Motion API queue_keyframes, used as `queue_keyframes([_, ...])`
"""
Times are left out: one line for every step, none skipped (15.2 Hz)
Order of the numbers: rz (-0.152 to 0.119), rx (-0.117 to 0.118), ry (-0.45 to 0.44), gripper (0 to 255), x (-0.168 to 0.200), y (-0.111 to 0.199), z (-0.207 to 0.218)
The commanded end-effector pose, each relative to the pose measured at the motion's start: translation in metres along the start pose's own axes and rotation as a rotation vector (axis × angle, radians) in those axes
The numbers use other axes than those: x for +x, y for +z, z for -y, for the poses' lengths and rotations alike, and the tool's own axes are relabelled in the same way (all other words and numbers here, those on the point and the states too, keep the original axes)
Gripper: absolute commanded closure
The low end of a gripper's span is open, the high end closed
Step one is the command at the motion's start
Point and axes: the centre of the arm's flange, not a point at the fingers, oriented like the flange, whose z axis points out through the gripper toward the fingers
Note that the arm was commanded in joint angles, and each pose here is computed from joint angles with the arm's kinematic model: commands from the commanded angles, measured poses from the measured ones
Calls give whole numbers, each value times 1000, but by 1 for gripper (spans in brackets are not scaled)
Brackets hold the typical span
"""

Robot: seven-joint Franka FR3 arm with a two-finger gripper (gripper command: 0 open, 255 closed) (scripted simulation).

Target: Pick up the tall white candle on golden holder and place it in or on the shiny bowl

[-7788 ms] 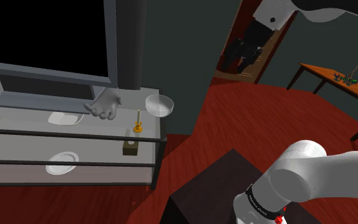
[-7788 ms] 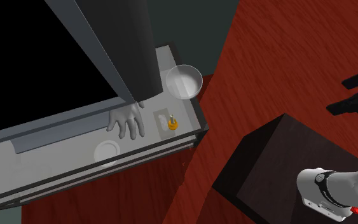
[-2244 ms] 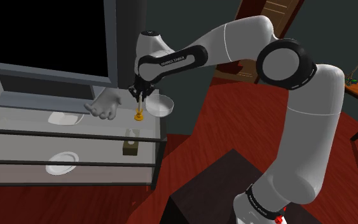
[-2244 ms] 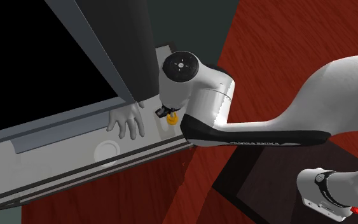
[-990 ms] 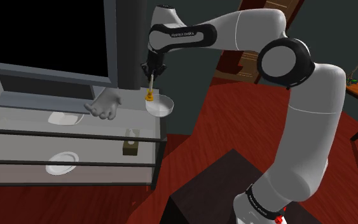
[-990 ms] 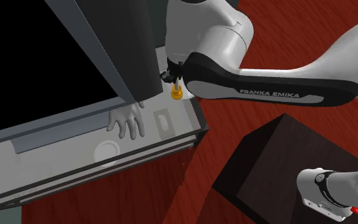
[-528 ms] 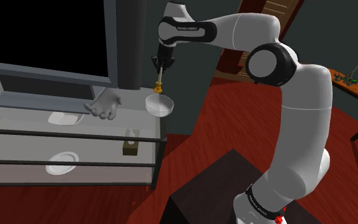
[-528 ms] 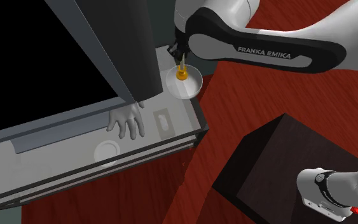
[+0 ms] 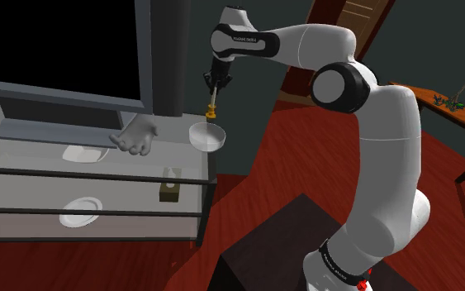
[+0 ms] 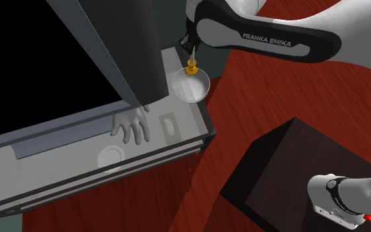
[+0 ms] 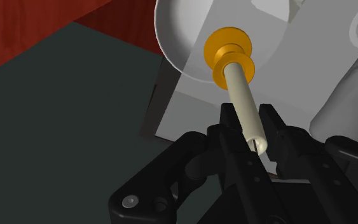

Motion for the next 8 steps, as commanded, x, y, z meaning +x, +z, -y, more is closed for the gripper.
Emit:
queue_keyframes([0,0,0,255,-2,11,0])
queue_keyframes([0,0,0,255,-3,16,0])
queue_keyframes([0,0,0,255,-4,21,0])
queue_keyframes([0,0,0,255,-5,26,0])
queue_keyframes([0,0,0,255,-6,31,0])
queue_keyframes([0,0,0,255,-7,37,0])
queue_keyframes([0,0,0,255,-8,42,0])
queue_keyframes([0,0,0,255,-8,47,0])
